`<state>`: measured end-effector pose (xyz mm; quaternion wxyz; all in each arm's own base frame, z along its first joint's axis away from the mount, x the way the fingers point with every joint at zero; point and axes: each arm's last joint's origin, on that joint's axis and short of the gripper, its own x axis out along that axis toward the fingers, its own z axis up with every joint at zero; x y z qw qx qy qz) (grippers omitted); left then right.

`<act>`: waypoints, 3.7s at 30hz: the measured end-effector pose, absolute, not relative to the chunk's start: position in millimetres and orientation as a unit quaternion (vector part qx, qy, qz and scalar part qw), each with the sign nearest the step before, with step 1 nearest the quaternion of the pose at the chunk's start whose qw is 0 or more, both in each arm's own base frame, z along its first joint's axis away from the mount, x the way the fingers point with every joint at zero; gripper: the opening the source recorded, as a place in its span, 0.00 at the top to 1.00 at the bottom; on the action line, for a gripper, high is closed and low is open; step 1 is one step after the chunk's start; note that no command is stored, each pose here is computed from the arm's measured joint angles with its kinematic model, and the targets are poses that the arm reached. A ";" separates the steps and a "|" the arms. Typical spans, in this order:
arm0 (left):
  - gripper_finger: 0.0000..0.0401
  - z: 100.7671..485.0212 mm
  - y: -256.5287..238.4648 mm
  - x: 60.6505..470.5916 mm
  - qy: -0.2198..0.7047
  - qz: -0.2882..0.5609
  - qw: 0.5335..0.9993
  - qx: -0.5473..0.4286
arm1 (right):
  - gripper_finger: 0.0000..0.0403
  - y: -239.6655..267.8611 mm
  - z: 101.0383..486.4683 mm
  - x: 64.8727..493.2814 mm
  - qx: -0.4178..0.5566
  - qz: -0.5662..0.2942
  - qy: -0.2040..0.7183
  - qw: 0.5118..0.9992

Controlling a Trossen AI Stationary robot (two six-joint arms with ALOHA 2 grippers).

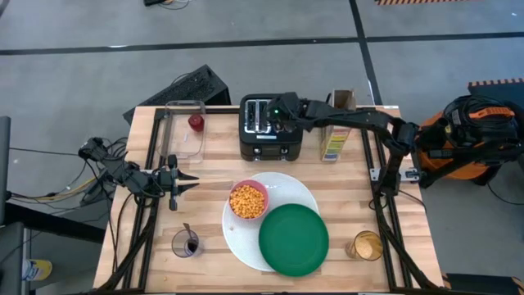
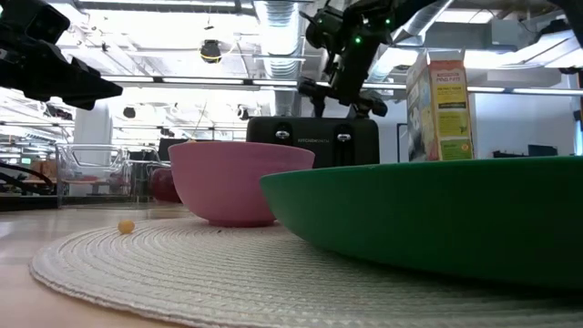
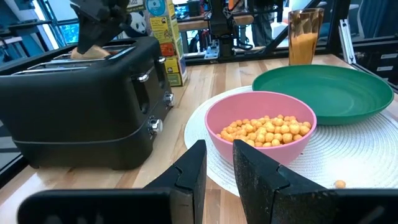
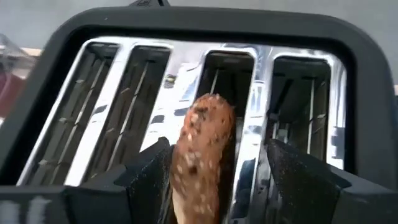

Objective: Arrange a breakfast setting
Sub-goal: Put the toasted bread on the green plate

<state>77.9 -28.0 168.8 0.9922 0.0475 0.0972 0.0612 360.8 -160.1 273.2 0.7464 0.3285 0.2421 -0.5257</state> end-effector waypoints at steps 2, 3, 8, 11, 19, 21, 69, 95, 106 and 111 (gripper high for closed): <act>0.83 168.8 -28.0 77.9 0.097 0.061 0.992 0.047 | 0.31 -162.1 273.3 360.0 0.324 -0.526 0.244 0.747; 0.83 168.8 -28.0 77.9 0.097 0.061 0.992 0.047 | 0.32 -162.6 273.4 359.9 0.322 -0.526 0.245 0.748; 0.83 168.9 -28.0 77.9 0.097 0.061 0.992 0.047 | 0.40 -158.2 274.3 363.1 0.314 -0.517 0.245 0.758; 0.83 168.9 -28.1 77.9 0.097 0.061 0.992 0.047 | 0.46 -157.2 274.7 364.2 0.316 -0.512 0.244 0.760; 0.83 168.9 -28.0 77.9 0.097 0.061 0.992 0.048 | 0.50 -163.6 262.3 370.8 0.333 -0.495 0.257 0.760; 0.83 168.9 -28.0 77.9 0.097 0.061 0.992 0.047 | 0.50 -163.7 260.5 371.2 0.332 -0.497 0.261 0.758; 0.83 169.0 -28.0 77.8 0.097 0.061 0.992 0.047 | 0.73 -124.7 336.5 341.2 0.256 -0.525 0.186 0.790; 0.83 168.9 -28.0 77.9 0.097 0.061 0.992 0.048 | 0.73 88.1 398.0 282.0 0.340 -0.263 0.178 0.885; 0.83 168.9 -28.0 77.8 0.097 0.061 0.992 0.048 | 0.73 160.3 359.5 296.0 0.371 -0.221 0.222 0.874; 0.83 168.9 -28.0 77.8 0.097 0.061 0.992 0.048 | 0.73 190.1 337.7 296.4 0.378 -0.217 0.248 0.865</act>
